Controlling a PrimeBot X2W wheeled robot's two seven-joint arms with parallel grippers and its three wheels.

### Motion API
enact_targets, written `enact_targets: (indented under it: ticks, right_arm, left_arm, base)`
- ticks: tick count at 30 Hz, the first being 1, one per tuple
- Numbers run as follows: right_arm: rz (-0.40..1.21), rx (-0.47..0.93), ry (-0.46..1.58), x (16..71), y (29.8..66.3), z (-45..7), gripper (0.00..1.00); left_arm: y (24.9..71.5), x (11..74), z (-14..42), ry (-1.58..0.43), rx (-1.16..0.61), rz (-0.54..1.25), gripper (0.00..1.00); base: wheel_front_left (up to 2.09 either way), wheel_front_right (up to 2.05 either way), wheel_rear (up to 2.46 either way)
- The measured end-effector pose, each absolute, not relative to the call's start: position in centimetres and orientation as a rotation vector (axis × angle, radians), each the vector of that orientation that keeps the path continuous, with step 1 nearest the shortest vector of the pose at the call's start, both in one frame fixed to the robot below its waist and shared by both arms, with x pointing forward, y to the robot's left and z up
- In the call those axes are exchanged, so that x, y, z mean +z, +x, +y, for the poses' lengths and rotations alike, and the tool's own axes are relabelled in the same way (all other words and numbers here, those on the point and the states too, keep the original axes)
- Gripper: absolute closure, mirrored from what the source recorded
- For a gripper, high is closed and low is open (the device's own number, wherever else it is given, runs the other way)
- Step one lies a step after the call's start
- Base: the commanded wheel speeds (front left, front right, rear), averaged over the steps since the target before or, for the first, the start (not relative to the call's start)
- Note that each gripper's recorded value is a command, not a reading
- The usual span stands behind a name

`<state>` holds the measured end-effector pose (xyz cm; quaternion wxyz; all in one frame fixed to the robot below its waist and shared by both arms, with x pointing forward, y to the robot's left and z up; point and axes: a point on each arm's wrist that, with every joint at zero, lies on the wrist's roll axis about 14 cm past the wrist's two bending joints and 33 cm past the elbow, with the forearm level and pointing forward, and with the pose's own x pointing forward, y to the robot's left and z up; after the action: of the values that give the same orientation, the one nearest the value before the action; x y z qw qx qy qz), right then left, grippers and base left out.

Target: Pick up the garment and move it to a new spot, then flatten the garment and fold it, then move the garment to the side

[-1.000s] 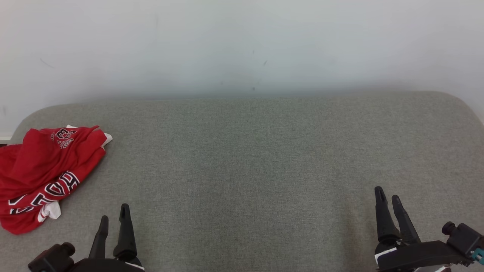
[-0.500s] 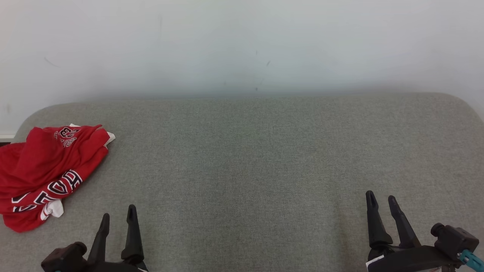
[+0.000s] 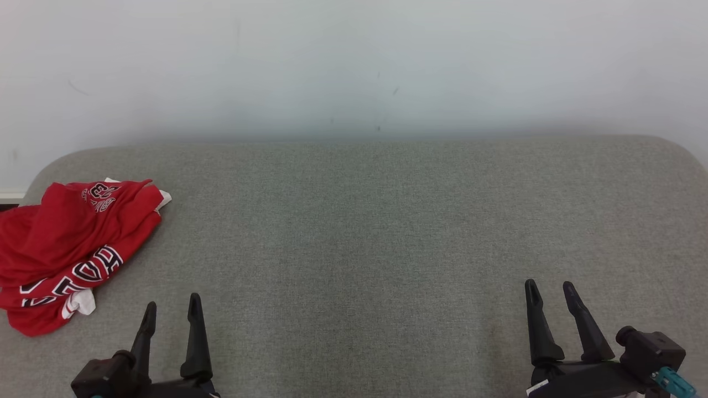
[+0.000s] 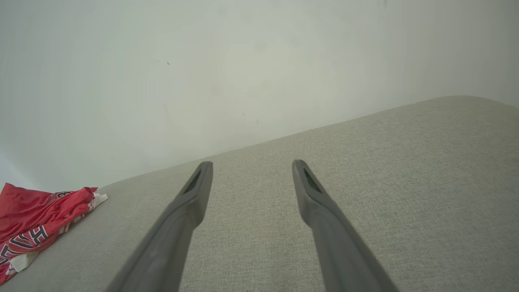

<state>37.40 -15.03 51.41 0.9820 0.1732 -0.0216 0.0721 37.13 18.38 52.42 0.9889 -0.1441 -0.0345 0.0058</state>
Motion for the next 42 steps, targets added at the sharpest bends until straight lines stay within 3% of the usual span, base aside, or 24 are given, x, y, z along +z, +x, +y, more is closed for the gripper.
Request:
enact_targets:
  ticks: [42]
  right_arm:
    - [-0.099,0.123,0.101,51.4,36.6,-16.2,0.00]
  left_arm:
    - [36.0,53.5,18.6,-0.064,-0.035,-0.164,0.00]
  base:
    - [0.00,0.00,0.00]
